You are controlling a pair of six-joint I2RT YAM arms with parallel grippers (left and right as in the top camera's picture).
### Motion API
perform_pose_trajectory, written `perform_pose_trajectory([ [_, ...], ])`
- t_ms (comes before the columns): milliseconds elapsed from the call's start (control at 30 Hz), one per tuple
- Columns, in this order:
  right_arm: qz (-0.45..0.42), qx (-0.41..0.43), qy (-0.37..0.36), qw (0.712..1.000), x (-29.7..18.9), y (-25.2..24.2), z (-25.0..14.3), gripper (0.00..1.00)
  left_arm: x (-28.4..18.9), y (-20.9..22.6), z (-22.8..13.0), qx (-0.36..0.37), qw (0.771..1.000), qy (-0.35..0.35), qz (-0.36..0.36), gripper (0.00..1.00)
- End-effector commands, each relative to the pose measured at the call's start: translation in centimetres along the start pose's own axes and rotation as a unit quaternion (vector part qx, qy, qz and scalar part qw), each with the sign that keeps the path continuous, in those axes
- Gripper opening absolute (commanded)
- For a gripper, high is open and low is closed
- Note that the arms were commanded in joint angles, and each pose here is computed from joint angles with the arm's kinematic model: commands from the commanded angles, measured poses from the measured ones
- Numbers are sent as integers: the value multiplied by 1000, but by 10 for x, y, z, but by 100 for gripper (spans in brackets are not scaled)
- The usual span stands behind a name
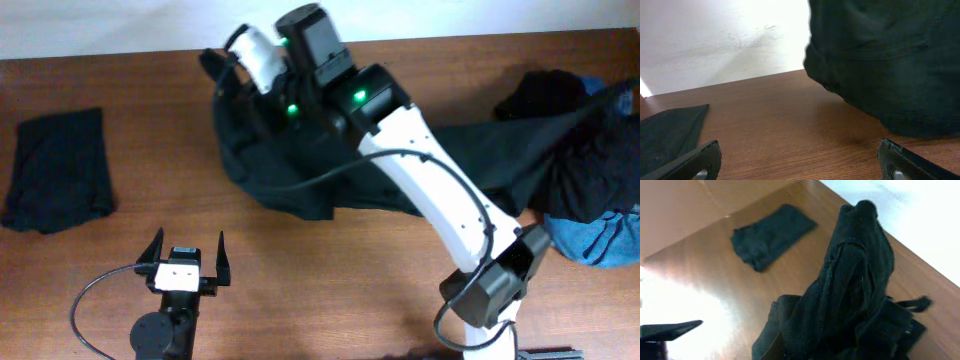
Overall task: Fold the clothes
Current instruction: 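Lift the black trousers with the right gripper and carry them leftward, then lay the trousers across the table and pull the right gripper back right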
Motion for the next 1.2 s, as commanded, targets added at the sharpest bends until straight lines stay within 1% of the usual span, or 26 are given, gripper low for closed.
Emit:
perform_pose_trajectory([
  [0, 14, -36, -32, 999, -6, 27, 23, 4, 0, 1, -2, 10, 1000, -1, 5, 99],
  [167, -27, -40, -12, 999, 6, 28, 19, 4, 0, 1, -2, 10, 1000, -1, 5, 99],
  [267, -23, -35, -5, 999, 12, 27, 15, 4, 0, 1, -2, 10, 1000, 0, 5, 99],
  [300, -22, -34, -3, 999, 13, 27, 14, 19, 0, 1, -2, 10, 1000, -1, 5, 99],
  [333, -22, -34, -3, 999, 13, 27, 14, 50, 0, 1, -2, 10, 1000, -1, 5, 99],
  [367, -22, -32, -3, 999, 13, 27, 14, 70, 0, 1, -2, 10, 1000, -1, 5, 99],
  [433, -22, -33, -5, 999, 13, 27, 15, 83, 0, 1, -2, 10, 1000, 0, 5, 99],
  [467, -20, -34, -7, 999, 13, 27, 15, 97, 0, 1, -2, 10, 1000, -1, 5, 99],
  [567, -10, -36, -17, 999, 8, 29, 19, 98, 0, 1, -2, 10, 1000, 0, 5, 99],
  [733, -27, -31, -24, 999, -16, 21, 24, 99, 0, 1, -2, 10, 1000, 0, 5, 99],
  [833, -59, 9, -7, 998, -43, 6, 18, 99, 0, 1, -2, 10, 1000, -1, 5, 99],
  [933, -116, 62, 30, 991, -82, -16, 2, 99, 0, 1, -2, 10, 1000, -1, 5, 99],
  [1033, -170, 116, 72, 976, -123, -41, -22, 99, 0, 1, -2, 10, 1000, -1, 5, 99],
  [1100, -201, 146, 103, 963, -143, -56, -40, 99, 0, 1, -2, 10, 1000, -1, 5, 99],
  [1167, -236, 193, 138, 942, -162, -71, -61, 99, 0, 1, -2, 10, 1000, -1, 5, 99],
])
Point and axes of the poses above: each gripper's point midway between its finger pads, its own x axis out along the fingers, its own y axis along the line the jaws close on, z = x × y, the point moved 8 cm from there along -x, back along the fingers, and after that the axes turned 9 degrees about -x, right-handed, at the moved point
